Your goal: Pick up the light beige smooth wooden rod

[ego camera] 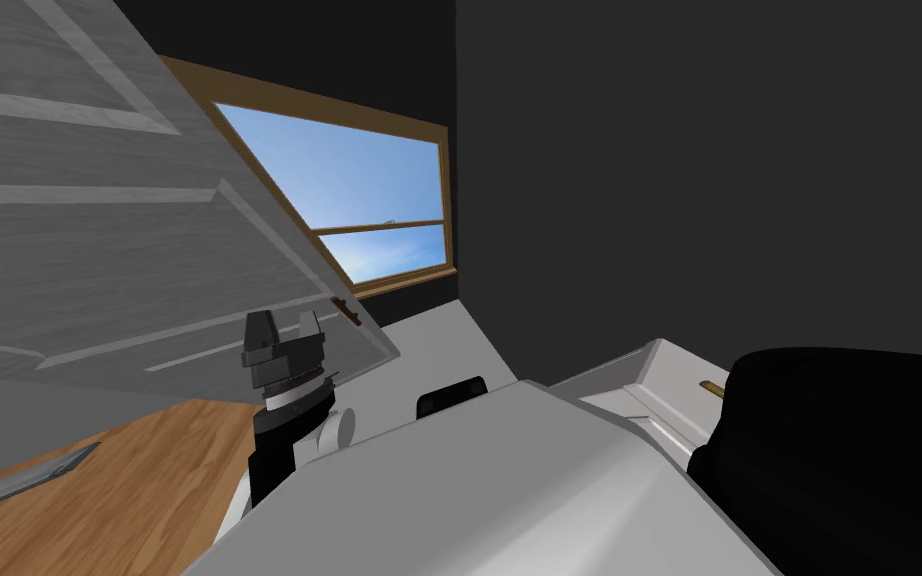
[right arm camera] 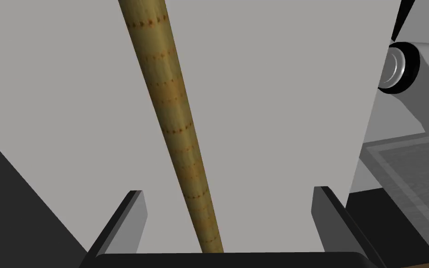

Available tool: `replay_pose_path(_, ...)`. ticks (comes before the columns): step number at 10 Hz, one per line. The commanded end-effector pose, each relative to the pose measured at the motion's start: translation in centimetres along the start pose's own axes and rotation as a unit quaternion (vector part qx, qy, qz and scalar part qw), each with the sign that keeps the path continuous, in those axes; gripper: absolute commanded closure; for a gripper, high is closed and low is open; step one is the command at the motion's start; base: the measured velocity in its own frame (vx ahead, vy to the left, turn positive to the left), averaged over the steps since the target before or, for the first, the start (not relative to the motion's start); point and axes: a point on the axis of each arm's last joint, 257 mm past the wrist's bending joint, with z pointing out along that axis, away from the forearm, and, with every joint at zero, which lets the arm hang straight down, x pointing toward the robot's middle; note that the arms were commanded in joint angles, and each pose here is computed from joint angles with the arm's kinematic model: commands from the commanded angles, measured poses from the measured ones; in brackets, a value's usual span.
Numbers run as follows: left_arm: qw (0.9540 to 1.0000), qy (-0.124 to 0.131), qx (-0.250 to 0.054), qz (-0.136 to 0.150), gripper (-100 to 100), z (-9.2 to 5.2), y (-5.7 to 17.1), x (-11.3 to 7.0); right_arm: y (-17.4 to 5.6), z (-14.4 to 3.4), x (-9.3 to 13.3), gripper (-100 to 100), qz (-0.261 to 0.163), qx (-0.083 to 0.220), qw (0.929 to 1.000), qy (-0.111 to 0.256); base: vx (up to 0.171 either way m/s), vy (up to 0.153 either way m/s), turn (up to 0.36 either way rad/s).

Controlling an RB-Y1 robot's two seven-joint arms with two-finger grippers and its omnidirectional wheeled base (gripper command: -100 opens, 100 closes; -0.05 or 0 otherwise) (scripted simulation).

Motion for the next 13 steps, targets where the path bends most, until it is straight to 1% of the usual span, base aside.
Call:
replay_pose_path(1, 1.0, 0.0, 0.0, 0.0, 0, 0.0, 0.0, 0.0, 0.1, 0.6, -0.7, -100, -0.009, -0.022, 0.9997, 0.012, -0.055, -0.089, 0.085)
replay_pose_path(3, 1.0, 0.0, 0.0, 0.0, 0, 0.0, 0.0, 0.0, 0.2, 1.5, -1.5, -100, -0.019, -0.045, 0.9985, 0.022, -0.056, -0.075, 0.057)
replay_pose_path(4, 1.0, 0.0, 0.0, 0.0, 0, 0.0, 0.0, 0.0, 0.1, 1.3, -1.1, -100, -0.016, -0.037, 0.999, 0.018, -0.023, -0.025, 0.02)
replay_pose_path(5, 1.0, 0.0, 0.0, 0.0, 0, 0.0, 0.0, 0.0, 0.1, 1.3, -1.2, 0, -0.017, -0.039, 0.9989, 0.019, -0.003, -0.006, -0.002)
replay_pose_path(6, 1.0, 0.0, 0.0, 0.0, 0, 0.0, 0.0, 0.0, -0.1, 2.4, -1.0, -100, -0.016, -0.039, 0.9989, 0.02, 0.006, 0.012, 0.006)
replay_pose_path(8, 1.0, 0.0, 0.0, 0.0, 0, 0.0, 0.0, 0.0, -0.3, 3.6, -0.8, -100, -0.016, -0.039, 0.9989, 0.021, 0.016, 0.023, 0.001)
replay_pose_path(9, 1.0, 0.0, 0.0, 0.0, 0, 0.0, 0.0, 0.0, -0.2, 3.2, -0.9, -100, -0.016, -0.039, 0.9989, 0.021, 0.007, 0.007, -0.003)
replay_pose_path(10, 1.0, 0.0, 0.0, 0.0, 0, 0.0, 0.0, 0.0, -0.3, 3.2, -0.9, 100, -0.015, -0.037, 0.999, 0.021, 0.0, 0.0, 0.0)
replay_pose_path(13, 1.0, 0.0, 0.0, 0.0, 0, 0.0, 0.0, 0.0, -0.3, 3.2, -0.9, 100, -0.015, -0.037, 0.999, 0.021, 0.0, 0.0, 0.0)
